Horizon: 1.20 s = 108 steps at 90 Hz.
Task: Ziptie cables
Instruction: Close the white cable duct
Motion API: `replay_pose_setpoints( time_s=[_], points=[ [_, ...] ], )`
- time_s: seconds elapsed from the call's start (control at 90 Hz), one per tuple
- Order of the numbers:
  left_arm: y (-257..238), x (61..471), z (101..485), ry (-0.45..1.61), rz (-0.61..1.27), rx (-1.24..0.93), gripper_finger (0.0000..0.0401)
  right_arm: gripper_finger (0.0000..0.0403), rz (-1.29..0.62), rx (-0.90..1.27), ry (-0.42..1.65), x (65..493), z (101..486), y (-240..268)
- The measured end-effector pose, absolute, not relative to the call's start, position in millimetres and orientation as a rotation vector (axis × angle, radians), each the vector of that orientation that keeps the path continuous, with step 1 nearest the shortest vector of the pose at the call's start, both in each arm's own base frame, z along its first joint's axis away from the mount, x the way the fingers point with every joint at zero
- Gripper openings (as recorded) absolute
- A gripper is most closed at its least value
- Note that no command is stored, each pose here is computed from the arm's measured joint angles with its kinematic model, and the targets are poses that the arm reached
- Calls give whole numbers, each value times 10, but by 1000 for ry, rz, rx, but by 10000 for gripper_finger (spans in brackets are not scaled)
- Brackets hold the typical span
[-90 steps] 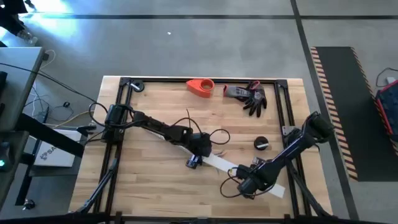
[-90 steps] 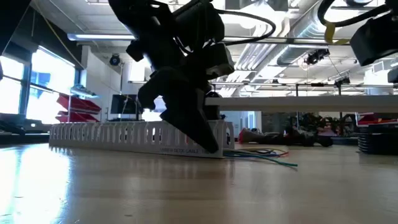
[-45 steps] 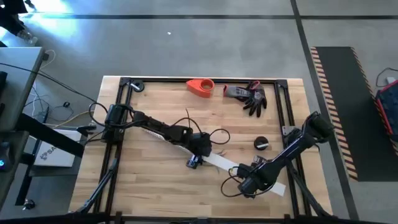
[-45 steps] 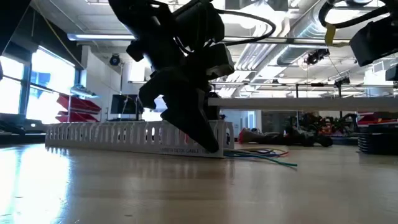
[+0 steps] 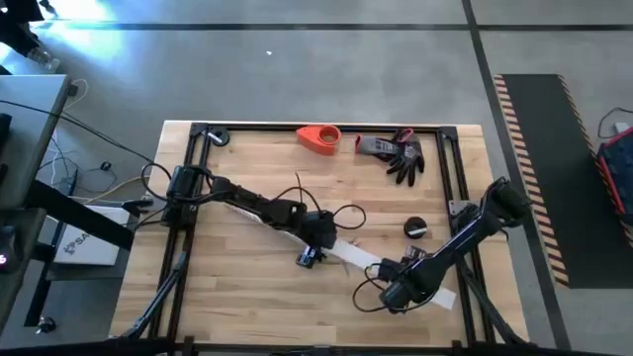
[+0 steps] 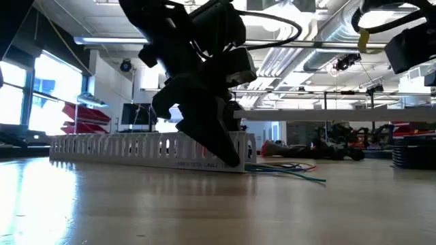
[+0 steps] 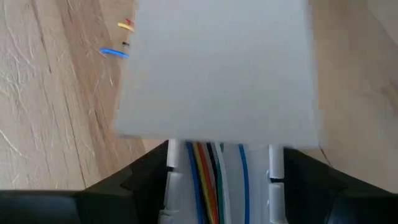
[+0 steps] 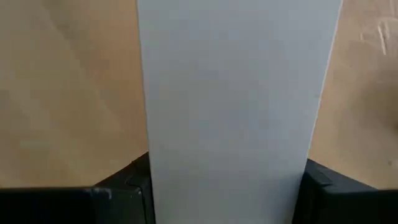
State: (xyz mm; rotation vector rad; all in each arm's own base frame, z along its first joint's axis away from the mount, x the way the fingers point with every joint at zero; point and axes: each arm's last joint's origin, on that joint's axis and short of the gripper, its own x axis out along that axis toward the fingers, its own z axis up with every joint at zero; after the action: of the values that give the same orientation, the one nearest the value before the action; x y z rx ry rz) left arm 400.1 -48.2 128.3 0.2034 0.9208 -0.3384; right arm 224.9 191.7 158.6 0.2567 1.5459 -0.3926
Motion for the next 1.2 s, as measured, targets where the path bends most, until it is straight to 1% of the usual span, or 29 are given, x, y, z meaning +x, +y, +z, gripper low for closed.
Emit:
replay_pose_setpoints(
  time_s=[0.289, 0.478, 0.722, 0.933, 1.033, 1.2],
  points=[
    [-485, 4021, 1294, 894, -335, 203, 223, 196, -387, 285, 1547, 2252, 1583, 1938],
    [-485, 4022, 1295, 893, -334, 205, 223, 196, -383, 286, 1629, 2271, 1449, 1955],
    [-485, 4022, 1295, 893, -334, 206, 223, 196, -389, 289, 1640, 2294, 1405, 1947],
    [-514, 4017, 1295, 887, -371, 219, 224, 196, -323, 302, 1676, 2348, 1404, 1906],
    [-535, 4017, 1298, 874, -402, 259, 236, 196, -295, 312, 1690, 2384, 1404, 1872],
    [-519, 4027, 1304, 866, -396, 257, 267, 196, -286, 342, 1699, 2428, 1404, 1828]
  ],
)
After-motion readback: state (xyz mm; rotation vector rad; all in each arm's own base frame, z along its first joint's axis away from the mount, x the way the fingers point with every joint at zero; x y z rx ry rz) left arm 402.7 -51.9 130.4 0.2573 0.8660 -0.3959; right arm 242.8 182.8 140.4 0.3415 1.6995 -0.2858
